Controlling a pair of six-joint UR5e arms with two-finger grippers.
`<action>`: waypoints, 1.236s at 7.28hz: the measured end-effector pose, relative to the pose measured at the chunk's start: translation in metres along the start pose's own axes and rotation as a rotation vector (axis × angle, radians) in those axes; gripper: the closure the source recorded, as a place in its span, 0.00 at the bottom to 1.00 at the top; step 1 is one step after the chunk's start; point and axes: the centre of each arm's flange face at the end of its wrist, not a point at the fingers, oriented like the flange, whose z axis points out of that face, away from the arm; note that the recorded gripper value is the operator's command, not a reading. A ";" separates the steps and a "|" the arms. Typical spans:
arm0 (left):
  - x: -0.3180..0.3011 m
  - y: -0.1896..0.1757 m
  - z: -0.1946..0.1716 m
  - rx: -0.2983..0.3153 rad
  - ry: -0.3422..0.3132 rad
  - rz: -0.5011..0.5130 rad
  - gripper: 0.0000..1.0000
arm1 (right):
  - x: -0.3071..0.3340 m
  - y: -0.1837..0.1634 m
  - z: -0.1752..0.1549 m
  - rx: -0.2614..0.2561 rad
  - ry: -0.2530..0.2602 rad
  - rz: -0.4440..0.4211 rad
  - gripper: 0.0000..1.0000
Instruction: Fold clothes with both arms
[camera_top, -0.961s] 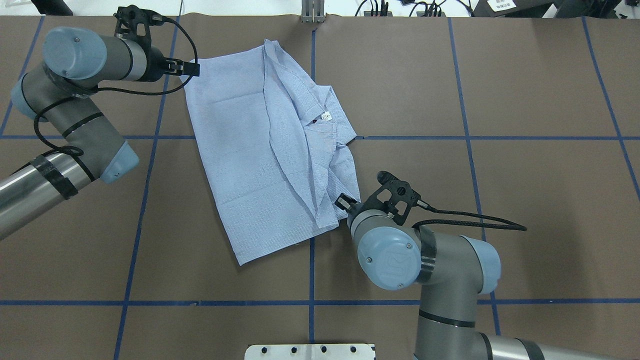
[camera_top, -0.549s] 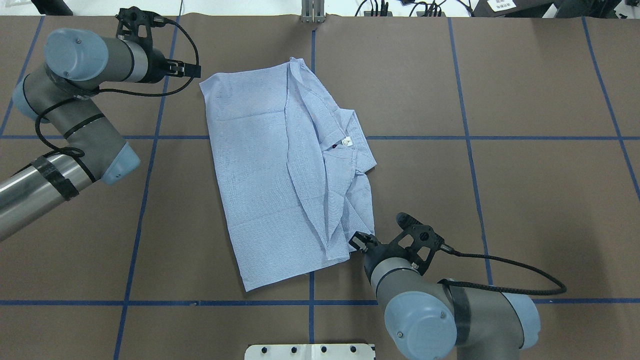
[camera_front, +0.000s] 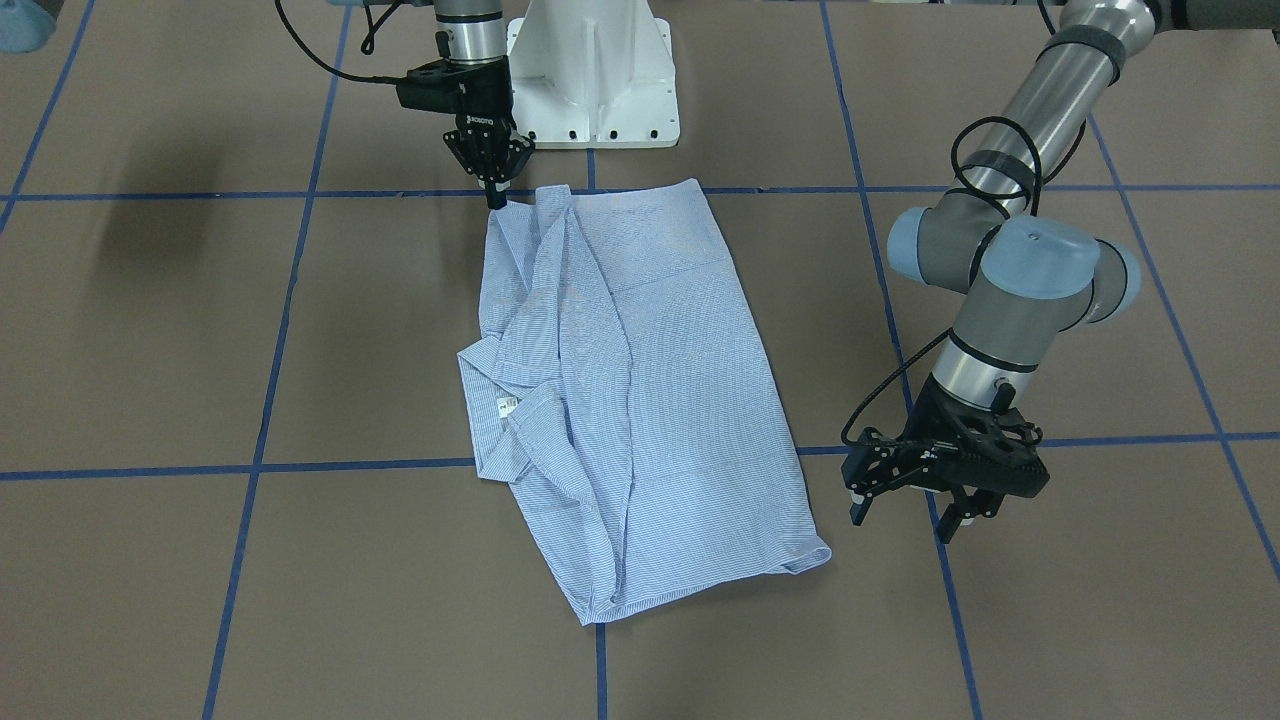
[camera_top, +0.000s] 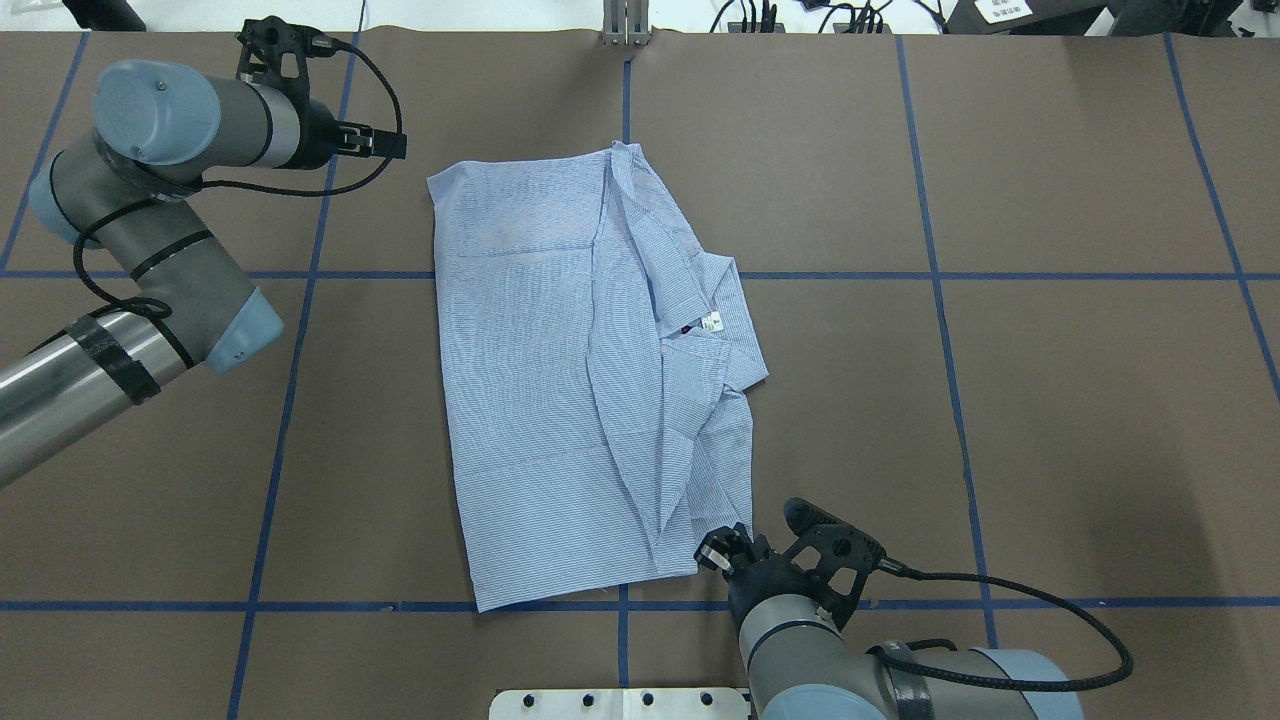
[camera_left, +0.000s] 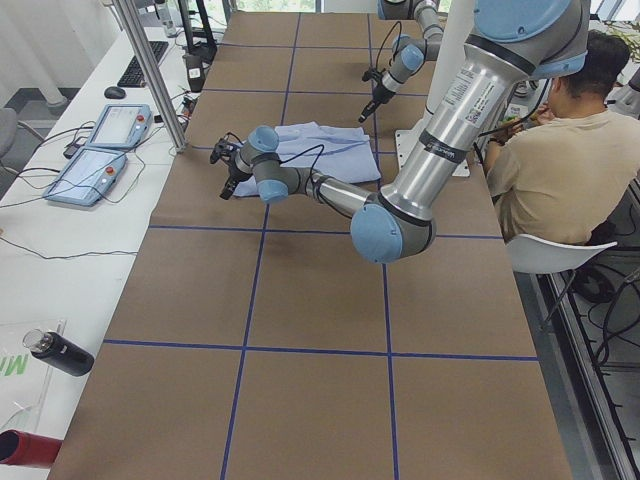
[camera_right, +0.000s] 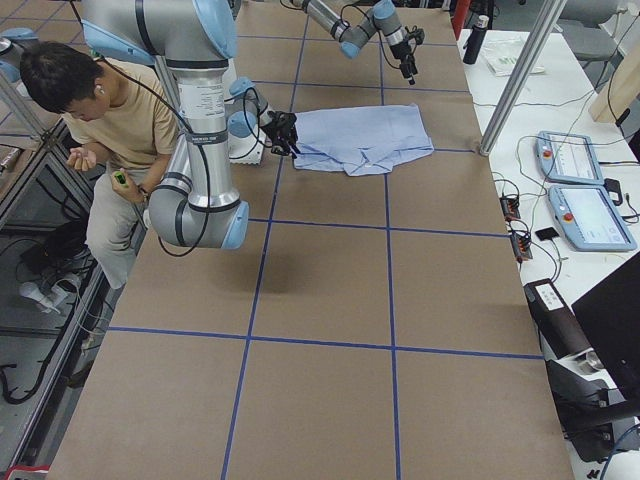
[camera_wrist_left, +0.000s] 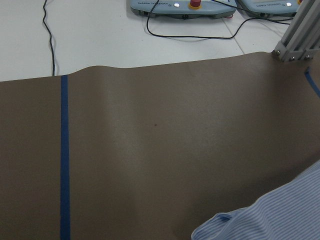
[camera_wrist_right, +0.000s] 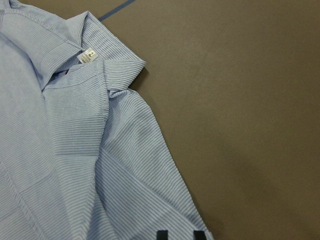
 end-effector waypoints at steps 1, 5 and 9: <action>0.001 0.000 0.000 0.000 0.002 -0.009 0.00 | -0.012 -0.023 -0.006 -0.022 0.004 -0.074 0.00; 0.008 0.013 -0.023 -0.036 0.064 -0.010 0.00 | -0.094 -0.152 -0.018 -0.072 0.021 -0.295 0.00; -0.009 0.072 -0.157 -0.125 0.122 0.000 0.00 | -0.129 -0.191 -0.021 -0.025 -0.071 -0.480 0.00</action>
